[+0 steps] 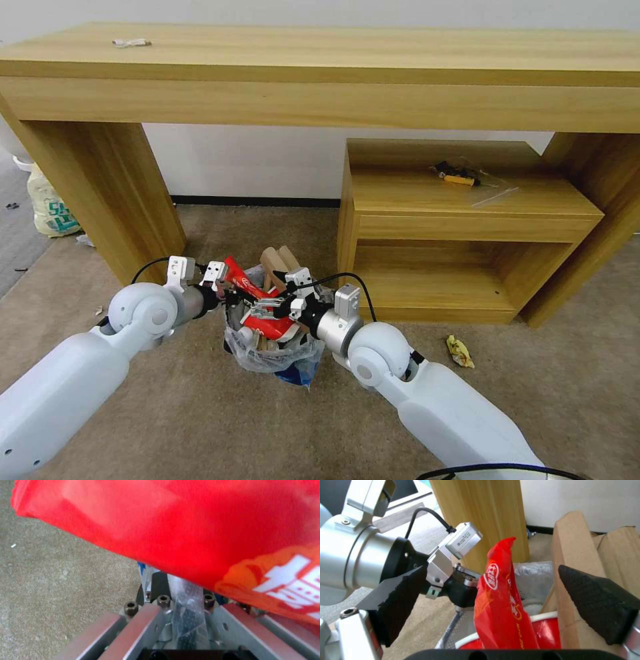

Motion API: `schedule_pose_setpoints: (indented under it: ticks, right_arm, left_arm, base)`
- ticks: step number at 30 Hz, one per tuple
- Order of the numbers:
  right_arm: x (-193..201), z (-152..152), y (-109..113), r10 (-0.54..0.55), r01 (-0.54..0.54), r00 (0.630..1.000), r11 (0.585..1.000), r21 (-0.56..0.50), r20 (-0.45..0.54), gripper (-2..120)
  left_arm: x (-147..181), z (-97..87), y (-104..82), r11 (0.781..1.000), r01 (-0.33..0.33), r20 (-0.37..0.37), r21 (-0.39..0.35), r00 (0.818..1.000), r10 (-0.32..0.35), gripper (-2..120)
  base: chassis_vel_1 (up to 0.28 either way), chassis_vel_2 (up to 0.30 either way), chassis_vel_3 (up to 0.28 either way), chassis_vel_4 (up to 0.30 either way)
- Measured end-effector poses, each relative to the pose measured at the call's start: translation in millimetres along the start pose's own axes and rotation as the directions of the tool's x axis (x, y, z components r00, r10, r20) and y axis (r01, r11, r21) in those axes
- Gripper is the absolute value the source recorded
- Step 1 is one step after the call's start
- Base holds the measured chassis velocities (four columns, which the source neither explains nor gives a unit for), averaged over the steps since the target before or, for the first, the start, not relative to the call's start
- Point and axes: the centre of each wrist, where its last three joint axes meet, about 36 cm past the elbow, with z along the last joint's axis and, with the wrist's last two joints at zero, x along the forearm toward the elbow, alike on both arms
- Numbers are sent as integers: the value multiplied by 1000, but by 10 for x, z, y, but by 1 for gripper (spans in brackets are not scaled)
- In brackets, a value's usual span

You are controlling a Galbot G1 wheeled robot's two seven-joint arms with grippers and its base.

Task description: Pick up the trash bin and place the garbage on the floor into it.

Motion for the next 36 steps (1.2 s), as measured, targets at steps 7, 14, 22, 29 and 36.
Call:
schedule_pose_setpoints:
  ticks: [7, 14, 22, 29, 36]
  right_arm:
    - [100, -62, 8, 0, -1, 1000, 1000, 14, 13, 100]
    - [377, -256, -44, 14, -15, 999, 1000, 20, 53, 100]
    - [722, -370, -142, 67, -68, 995, 998, 18, 80, 100]
    - [1072, -377, -383, 185, -188, 980, 981, 41, 76, 100]
    - [1368, -273, -597, 292, -294, 955, 955, 48, 54, 100]
  left_arm:
    - [-23, 13, 7, 1000, 3, -3, 2, 1000, -3, 0]
    - [-27, 34, 36, 1000, 5, -8, 2, 1000, -5, 0]
    - [4, 68, 78, 1000, 13, -10, 10, 1000, -13, 0]
    - [74, 88, 80, 1000, 18, -7, 4, 1000, -18, 0]
    - [135, 127, 91, 1000, 24, -7, 3, 1000, -24, 0]
  base:
    - [0, 0, 0, 0]
    - [0, 0, 0, 0]
    - [0, 0, 0, 0]
    - [0, 0, 0, 0]
    - [0, 0, 0, 0]
